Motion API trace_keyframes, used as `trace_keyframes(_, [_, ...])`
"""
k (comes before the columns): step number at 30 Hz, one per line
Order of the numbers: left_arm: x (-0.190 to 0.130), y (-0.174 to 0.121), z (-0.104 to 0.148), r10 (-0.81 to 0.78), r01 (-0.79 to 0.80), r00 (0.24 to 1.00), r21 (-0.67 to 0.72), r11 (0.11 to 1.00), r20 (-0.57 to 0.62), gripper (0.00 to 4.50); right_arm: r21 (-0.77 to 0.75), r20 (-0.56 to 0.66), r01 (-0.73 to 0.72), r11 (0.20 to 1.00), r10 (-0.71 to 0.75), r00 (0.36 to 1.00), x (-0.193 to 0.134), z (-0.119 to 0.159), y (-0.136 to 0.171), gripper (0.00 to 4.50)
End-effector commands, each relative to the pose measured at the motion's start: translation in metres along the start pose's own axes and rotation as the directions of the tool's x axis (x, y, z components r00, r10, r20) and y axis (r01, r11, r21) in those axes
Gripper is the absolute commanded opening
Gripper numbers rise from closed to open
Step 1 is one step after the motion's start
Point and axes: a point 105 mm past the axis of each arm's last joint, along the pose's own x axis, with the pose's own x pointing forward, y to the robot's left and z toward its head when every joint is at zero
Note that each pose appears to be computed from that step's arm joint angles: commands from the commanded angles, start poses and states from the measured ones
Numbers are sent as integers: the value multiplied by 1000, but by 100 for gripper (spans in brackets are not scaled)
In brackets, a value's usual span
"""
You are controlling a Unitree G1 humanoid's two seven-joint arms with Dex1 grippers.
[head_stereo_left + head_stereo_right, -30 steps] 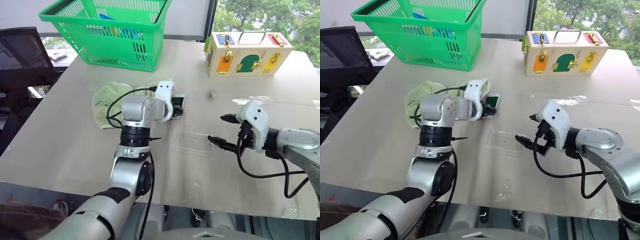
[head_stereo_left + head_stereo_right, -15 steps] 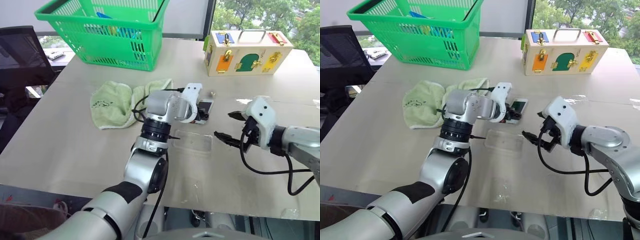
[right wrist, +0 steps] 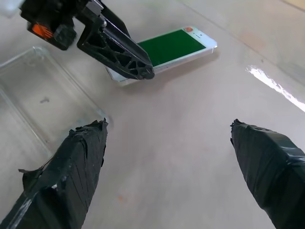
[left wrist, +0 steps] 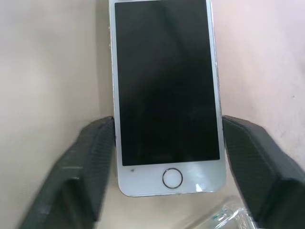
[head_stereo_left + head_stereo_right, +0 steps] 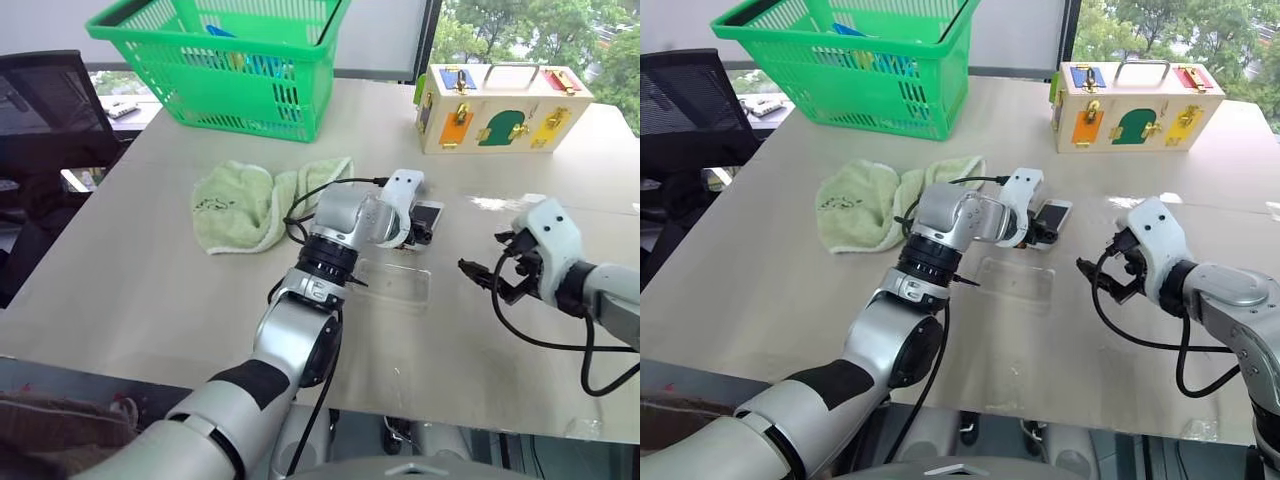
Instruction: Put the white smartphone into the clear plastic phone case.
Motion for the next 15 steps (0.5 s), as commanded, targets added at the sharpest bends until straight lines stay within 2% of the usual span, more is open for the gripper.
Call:
trace_keyframes(1, [-3, -31, 16, -76, 72, 996, 62, 995, 56, 439, -9, 20, 57, 998, -57, 998, -8, 4, -6, 450])
trace_keyframes(6, [-45, 1, 21, -136, 126, 976, 66, 990, 169, 439, 79, 8, 166, 983, -167, 986, 6, 7, -17, 450])
trace_keyframes(7, [-61, 7, 24, -209, 196, 946, 77, 978, 247, 439, 126, 19, 175, 976, -179, 984, 12, 11, -18, 450])
trace_keyframes(10, [-94, 13, 26, -359, 346, 852, 105, 932, 382, 439, 210, 41, 174, 962, -187, 982, 23, 19, -16, 450])
trace_keyframes(12, [-119, 33, 24, -374, 321, 781, 192, 927, 501, 439, 259, 57, 173, 950, -194, 979, 32, 24, -14, 450])
trace_keyframes(15, [-150, 54, 8, -411, 244, 738, 356, 902, 536, 439, 288, 60, 156, 945, -180, 982, 46, 29, -3, 450])
